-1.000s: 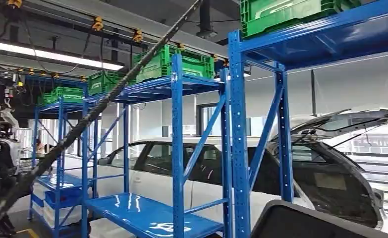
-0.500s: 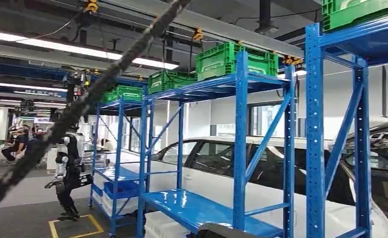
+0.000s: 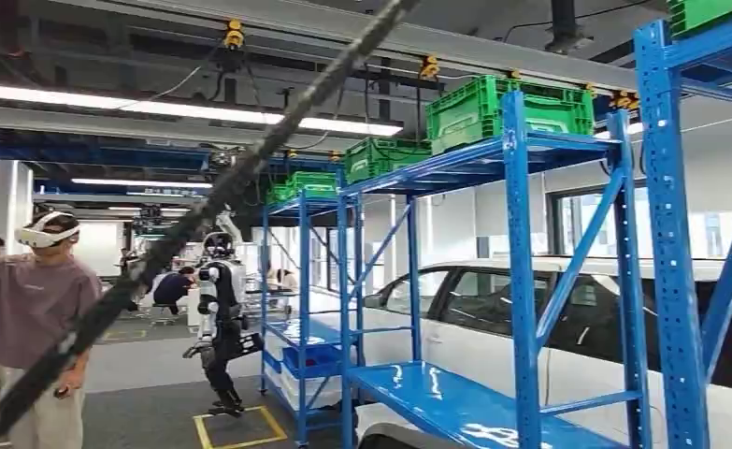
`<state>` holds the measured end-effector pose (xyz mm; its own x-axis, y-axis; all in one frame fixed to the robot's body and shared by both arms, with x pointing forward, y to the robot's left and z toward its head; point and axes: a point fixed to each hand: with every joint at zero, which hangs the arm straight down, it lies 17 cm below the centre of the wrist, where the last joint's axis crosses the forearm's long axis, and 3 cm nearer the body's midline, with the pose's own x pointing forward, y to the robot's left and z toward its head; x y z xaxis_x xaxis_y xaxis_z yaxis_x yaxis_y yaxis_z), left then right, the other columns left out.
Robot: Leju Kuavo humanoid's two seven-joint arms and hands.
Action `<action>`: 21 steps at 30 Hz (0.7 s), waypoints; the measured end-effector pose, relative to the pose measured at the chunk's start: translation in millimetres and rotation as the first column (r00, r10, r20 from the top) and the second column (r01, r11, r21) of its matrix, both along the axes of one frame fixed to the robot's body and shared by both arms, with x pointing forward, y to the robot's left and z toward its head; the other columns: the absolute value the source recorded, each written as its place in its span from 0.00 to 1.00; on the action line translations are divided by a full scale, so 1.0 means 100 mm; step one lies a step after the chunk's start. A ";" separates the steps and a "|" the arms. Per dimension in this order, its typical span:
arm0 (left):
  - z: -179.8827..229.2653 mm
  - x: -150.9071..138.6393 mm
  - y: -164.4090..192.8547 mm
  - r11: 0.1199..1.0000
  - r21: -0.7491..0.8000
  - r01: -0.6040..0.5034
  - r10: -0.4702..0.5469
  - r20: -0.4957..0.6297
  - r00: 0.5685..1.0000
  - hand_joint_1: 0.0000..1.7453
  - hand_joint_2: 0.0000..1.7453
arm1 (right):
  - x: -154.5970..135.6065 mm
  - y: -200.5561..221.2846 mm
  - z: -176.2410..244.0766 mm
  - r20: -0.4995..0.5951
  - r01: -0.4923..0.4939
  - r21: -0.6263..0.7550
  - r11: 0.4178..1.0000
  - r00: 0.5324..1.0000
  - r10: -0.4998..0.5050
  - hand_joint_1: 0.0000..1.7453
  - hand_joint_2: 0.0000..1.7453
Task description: Take the parts from the cabinet and place them on the table.
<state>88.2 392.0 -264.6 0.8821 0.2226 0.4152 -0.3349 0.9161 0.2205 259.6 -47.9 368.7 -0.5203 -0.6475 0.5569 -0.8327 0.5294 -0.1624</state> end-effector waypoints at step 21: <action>0.00 0.02 -0.05 1.000 -0.008 0.018 -0.018 0.006 1.000 0.00 1.00 | -0.03 0.14 -0.12 -0.043 -0.077 -0.031 0.997 0.996 0.076 1.00 1.00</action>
<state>89.9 387.3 -264.7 0.8835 0.2099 0.4188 -0.3196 0.9238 0.2111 256.6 -34.3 356.4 -0.4459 -0.6657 0.5983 -0.8769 0.4589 -0.1429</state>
